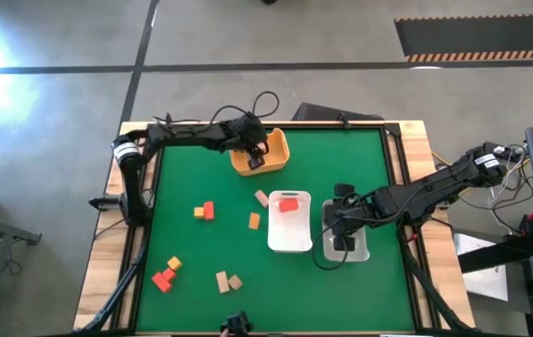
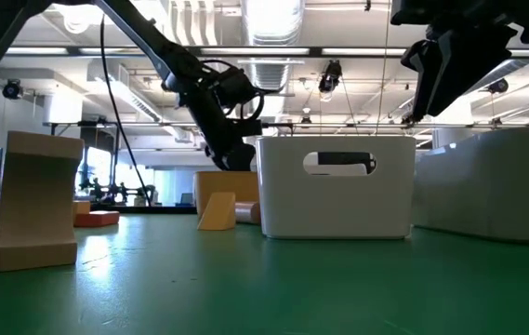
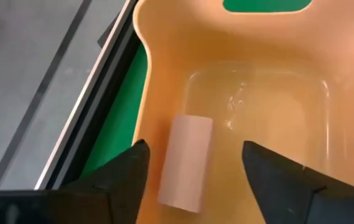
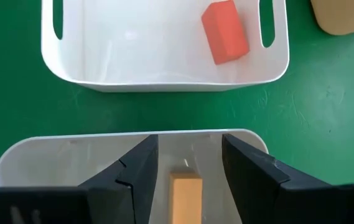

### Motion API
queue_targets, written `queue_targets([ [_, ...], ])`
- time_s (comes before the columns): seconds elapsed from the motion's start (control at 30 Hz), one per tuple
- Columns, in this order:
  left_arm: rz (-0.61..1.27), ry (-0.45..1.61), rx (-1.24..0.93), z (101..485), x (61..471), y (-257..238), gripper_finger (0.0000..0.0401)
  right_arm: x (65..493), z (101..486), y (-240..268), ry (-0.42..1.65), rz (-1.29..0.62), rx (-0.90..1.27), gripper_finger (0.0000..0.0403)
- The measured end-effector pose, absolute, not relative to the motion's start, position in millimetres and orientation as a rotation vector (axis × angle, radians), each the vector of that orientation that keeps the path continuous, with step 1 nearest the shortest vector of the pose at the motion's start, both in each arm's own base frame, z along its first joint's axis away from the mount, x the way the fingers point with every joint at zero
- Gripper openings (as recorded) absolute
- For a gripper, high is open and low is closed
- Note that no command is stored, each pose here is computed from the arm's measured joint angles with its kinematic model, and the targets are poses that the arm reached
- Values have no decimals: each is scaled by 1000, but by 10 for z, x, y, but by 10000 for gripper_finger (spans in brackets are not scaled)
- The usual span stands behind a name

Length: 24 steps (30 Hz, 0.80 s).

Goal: Sort & place blocks by color
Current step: Put the yellow block into the gray bin

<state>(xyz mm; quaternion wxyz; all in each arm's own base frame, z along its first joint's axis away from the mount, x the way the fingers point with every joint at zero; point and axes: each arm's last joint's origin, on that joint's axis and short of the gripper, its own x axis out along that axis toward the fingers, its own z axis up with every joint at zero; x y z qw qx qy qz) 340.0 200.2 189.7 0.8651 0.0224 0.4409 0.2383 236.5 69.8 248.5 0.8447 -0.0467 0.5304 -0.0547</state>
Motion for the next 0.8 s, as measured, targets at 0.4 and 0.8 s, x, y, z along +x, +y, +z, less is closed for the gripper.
queue_targets([
  [0.4,423,700,15,2674,3375,1236,245,2412,2493,712,1065,-111,-83,164],
  [0.8,148,608,-154,2786,2889,-119,246,2487,2388,750,947,-64,-117,164],
])
